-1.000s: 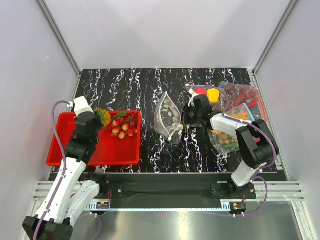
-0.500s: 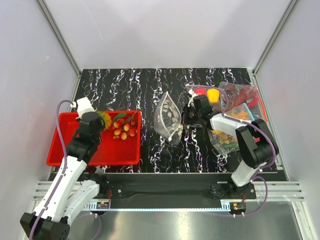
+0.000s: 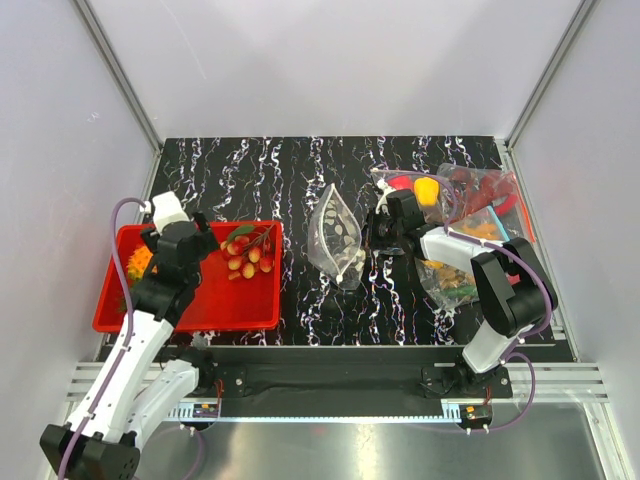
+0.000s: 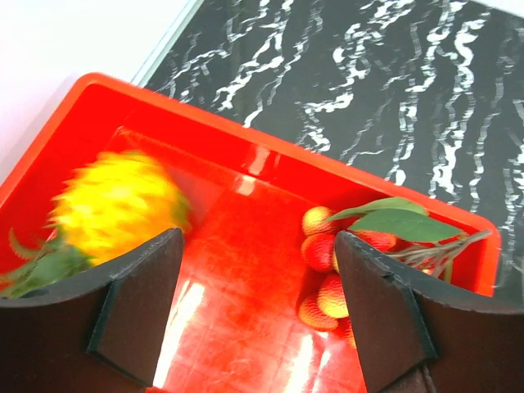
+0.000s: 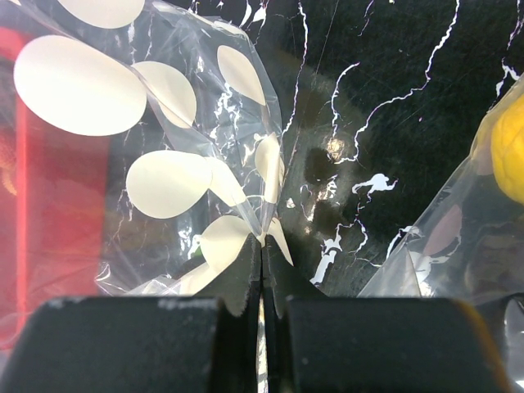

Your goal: Open the zip-top bag and remove the fake food

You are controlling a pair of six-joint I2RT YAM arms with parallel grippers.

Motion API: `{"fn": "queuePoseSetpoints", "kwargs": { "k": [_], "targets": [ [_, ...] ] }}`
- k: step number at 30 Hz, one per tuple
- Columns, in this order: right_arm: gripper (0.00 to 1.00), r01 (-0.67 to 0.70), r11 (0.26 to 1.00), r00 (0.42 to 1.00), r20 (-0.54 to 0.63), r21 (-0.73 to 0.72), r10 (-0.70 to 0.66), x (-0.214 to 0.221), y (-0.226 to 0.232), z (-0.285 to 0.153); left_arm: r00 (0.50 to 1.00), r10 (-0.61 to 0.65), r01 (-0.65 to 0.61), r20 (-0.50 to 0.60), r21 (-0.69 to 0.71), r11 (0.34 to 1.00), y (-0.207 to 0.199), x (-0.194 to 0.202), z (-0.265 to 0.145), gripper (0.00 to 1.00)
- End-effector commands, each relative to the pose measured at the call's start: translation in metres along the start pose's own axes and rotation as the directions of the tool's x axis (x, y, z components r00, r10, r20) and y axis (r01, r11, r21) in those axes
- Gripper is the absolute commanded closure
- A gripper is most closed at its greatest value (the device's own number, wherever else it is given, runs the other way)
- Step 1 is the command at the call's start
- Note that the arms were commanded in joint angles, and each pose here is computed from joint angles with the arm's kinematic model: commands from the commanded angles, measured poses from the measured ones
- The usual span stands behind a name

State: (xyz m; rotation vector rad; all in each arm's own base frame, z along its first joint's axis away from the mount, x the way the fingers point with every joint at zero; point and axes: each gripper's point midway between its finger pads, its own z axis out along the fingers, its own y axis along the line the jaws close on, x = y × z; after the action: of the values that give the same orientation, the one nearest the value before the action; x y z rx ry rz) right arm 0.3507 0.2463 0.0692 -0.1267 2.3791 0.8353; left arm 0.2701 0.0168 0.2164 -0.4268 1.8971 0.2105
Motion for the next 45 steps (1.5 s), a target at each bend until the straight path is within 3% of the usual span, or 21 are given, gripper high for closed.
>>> {"fn": "queuePoseSetpoints", "kwargs": {
  "k": [1, 9, 17, 20, 30, 36, 41, 45],
  "targets": [
    [1.00, 0.013, 1.000, 1.000, 0.011, -0.011, -0.013, -0.008, 0.003, -0.002, 0.996, -0.048, 0.035, 0.072, 0.174, 0.984, -0.038, -0.034, -0.003, 0.19],
    [1.00, 0.013, 1.000, 1.000, 0.010, -0.005, -0.013, -0.010, 0.004, -0.003, 0.992, -0.023, -0.042, 0.127, 0.487, 0.872, -0.145, -0.057, -0.035, 0.21],
    [1.00, 0.014, 1.000, 1.000, 0.008, -0.005, -0.014, -0.009, 0.005, -0.005, 0.981, -0.033, -0.136, 0.189, 0.806, 0.576, -0.276, -0.081, -0.134, 0.22],
    [1.00, 0.013, 1.000, 1.000, 0.008, -0.005, -0.013, -0.009, 0.004, -0.005, 0.985, 0.020, -0.158, 0.170, 0.858, 0.489, -0.308, -0.063, -0.150, 0.25],
    [1.00, 0.018, 1.000, 1.000, 0.014, -0.005, -0.018, -0.010, 0.005, -0.008, 0.985, 0.149, -0.147, 0.089, 0.884, 0.443, -0.351, -0.015, -0.139, 0.46],
    [1.00, 0.023, 1.000, 0.999, 0.023, -0.004, -0.023, -0.011, 0.006, -0.011, 0.965, 0.259, -0.178, 0.046, 0.841, 0.511, -0.346, 0.022, -0.116, 0.49],
    [1.00, 0.034, 0.999, 0.999, 0.039, 0.007, -0.034, -0.015, 0.007, -0.018, 0.932, 0.363, -0.256, 0.017, 0.740, 0.622, -0.320, 0.057, -0.083, 0.51],
    [1.00, 0.036, 0.999, 0.998, 0.044, 0.020, -0.036, -0.015, 0.009, -0.029, 0.918, 0.396, -0.281, 0.007, 0.717, 0.638, -0.311, 0.076, -0.073, 0.51]
  ]
}}
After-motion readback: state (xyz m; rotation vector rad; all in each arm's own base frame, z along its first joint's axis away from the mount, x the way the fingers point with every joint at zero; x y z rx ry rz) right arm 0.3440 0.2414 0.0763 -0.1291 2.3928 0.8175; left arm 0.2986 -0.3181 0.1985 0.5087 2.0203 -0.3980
